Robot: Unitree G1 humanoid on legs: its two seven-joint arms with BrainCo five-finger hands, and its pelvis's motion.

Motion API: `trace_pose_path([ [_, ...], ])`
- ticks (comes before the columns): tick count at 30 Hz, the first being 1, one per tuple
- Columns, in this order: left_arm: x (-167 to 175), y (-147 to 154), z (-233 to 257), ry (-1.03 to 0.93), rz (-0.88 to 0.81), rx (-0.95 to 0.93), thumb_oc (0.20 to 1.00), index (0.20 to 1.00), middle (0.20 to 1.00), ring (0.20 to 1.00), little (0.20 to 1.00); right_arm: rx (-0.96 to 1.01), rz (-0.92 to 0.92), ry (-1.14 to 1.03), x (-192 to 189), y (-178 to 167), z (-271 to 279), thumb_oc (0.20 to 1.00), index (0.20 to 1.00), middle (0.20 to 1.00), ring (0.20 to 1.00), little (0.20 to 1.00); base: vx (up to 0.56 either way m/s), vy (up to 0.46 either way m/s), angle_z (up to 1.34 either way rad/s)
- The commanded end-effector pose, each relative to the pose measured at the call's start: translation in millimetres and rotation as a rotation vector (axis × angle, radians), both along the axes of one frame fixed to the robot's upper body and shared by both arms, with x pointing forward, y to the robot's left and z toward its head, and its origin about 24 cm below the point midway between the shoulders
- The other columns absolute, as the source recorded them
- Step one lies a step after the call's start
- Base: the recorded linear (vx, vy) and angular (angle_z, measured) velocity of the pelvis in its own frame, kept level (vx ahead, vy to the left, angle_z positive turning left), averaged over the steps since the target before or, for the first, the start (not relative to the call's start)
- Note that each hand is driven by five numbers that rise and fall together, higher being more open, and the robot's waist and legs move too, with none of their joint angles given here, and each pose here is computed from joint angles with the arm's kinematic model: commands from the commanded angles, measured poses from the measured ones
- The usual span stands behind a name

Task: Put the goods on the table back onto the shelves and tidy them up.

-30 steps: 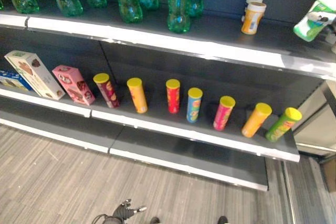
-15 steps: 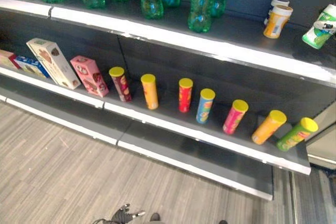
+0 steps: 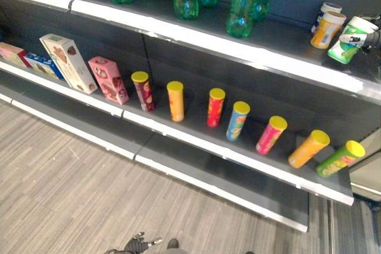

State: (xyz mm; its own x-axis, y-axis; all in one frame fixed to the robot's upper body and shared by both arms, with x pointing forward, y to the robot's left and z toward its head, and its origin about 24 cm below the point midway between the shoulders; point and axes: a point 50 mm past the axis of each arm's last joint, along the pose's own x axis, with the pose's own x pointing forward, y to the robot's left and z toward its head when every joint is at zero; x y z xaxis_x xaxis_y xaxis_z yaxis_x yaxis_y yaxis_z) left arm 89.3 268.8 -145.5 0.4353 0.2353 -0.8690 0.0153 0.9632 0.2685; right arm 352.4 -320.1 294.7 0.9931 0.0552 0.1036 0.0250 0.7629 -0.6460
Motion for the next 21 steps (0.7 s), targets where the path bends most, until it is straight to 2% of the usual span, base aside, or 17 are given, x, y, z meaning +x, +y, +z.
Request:
trace_pose_path([
  [1,10,15,7,-0.023,-0.001,0.050,1.000,1.000,1.000,1.000,1.000,-0.108,-0.017,-0.112,1,10,32,0.200,0.200,0.200,0.200,0.200,0.00,0.000,0.00],
  [8,7,18,5,-0.001,0.021,0.080,1.000,1.000,1.000,1.000,1.000,-0.305,-0.092,-0.145,8,17,31,0.200,0.200,0.200,0.200,0.200,0.00,0.000,0.00],
  [21,5,26,7,0.022,0.031,0.122,1.000,1.000,1.000,1.000,1.000,-0.388,-0.059,-0.154,17,37,25,0.200,0.200,0.200,0.200,0.200,0.00,0.000,0.00],
])
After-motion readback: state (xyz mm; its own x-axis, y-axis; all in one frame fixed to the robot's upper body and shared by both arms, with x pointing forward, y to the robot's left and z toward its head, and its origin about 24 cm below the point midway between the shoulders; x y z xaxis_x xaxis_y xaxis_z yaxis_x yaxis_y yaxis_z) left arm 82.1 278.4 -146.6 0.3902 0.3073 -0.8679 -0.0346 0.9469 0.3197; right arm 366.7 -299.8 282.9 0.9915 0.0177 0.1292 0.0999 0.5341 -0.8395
